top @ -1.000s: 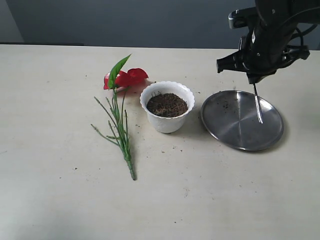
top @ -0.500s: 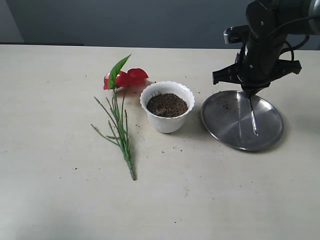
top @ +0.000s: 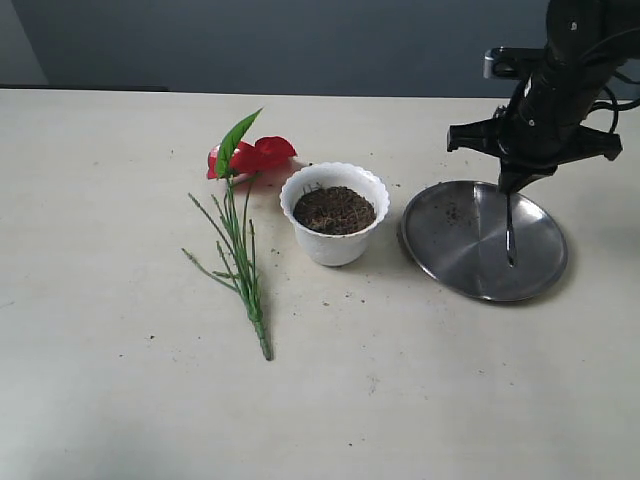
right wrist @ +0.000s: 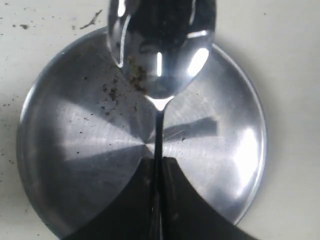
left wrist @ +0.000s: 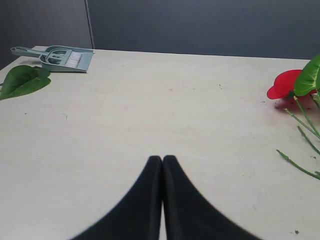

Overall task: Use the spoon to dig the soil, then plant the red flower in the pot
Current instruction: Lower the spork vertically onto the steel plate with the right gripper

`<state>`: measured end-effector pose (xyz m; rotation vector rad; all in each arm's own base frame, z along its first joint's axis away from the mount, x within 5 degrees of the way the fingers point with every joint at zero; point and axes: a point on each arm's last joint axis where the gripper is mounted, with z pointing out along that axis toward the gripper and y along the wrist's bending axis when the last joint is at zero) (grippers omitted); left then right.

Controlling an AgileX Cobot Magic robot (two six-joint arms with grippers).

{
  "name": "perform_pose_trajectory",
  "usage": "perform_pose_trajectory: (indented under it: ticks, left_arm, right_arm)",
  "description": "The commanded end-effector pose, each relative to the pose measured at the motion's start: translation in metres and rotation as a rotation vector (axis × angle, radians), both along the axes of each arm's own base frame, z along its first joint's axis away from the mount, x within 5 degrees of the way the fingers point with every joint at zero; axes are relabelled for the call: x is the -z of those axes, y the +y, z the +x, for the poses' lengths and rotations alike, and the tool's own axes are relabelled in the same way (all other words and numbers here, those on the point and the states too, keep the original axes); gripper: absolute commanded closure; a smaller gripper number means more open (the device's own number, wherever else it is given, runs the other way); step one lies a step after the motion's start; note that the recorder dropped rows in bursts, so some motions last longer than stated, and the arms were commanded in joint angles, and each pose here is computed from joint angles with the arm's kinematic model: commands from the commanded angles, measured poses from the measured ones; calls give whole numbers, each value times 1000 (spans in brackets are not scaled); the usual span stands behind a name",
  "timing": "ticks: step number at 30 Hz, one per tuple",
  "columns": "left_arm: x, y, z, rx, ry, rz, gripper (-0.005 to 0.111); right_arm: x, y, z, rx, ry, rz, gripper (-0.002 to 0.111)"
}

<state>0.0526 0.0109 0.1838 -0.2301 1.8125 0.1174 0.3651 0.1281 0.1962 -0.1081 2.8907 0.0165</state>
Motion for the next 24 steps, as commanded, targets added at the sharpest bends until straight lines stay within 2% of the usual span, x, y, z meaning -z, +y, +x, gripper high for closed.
perform_pose_trajectory:
  ticks: [1,5,8,15,24]
  left_arm:
    - [1,0,0,-1,-6,1,107]
    - [1,0,0,-1,-6,1,107]
    - [1,0,0,-1,-6,1,107]
    - [1,0,0,-1,-6,1,107]
    - [1,0,0,-1,-6,1,107]
  right_arm:
    - [-1,-10,3,-17,20,6,109]
    - [5,-9,3,-21,39,7,109]
    - [25,-5,7,-39,101,21,109]
    - [28,4,33,-80,139,1,109]
    - [50,7,40,-120,221,-17,109]
